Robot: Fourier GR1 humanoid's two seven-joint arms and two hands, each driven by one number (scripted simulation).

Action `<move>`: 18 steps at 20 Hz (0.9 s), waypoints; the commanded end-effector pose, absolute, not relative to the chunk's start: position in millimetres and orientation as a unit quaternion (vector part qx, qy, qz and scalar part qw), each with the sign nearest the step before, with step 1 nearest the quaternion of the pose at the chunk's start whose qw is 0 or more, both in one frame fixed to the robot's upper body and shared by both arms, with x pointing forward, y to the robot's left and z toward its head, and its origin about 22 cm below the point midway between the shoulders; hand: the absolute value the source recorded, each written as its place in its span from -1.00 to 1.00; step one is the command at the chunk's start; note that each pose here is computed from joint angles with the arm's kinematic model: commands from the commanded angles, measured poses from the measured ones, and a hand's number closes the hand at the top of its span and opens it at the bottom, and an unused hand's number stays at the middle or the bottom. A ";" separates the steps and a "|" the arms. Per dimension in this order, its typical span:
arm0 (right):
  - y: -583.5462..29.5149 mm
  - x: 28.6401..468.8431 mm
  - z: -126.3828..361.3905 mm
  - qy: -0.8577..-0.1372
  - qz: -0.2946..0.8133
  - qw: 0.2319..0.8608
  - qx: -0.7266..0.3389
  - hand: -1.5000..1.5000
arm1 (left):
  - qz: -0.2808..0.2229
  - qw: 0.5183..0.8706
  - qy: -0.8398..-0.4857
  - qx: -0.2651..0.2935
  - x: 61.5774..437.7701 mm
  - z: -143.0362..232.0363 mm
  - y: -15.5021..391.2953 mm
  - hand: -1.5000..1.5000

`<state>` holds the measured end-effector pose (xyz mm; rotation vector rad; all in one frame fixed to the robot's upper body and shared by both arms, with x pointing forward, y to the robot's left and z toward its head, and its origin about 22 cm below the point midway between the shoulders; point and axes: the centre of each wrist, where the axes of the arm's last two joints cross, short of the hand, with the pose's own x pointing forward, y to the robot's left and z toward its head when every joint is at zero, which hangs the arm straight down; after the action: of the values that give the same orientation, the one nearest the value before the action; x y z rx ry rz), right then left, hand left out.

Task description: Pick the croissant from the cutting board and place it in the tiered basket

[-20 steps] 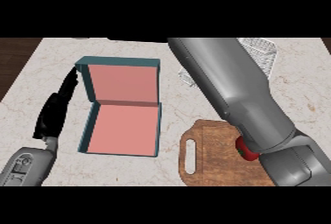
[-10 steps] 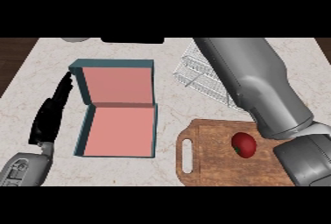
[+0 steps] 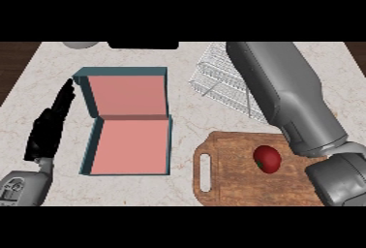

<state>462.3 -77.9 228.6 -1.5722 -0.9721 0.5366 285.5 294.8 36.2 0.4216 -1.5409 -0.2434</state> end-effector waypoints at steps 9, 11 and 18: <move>-94.9 459.7 186.8 -0.412 0.140 0.696 -0.571 -1.00 | -0.098 0.690 -0.690 0.193 285.7 39.1 297.6 0.00; -106.7 456.1 172.9 -0.449 0.110 0.684 -0.564 -1.00 | -0.105 0.695 -0.686 0.190 273.5 30.8 297.7 0.00; -112.2 445.2 197.3 -0.527 0.021 0.631 -0.569 -1.00 | -0.102 0.690 -0.689 0.196 276.1 28.2 301.4 0.00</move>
<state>451.2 -108.3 195.1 -1.2954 -1.1472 0.1729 277.6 303.7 30.8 0.4344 -1.5338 -0.2318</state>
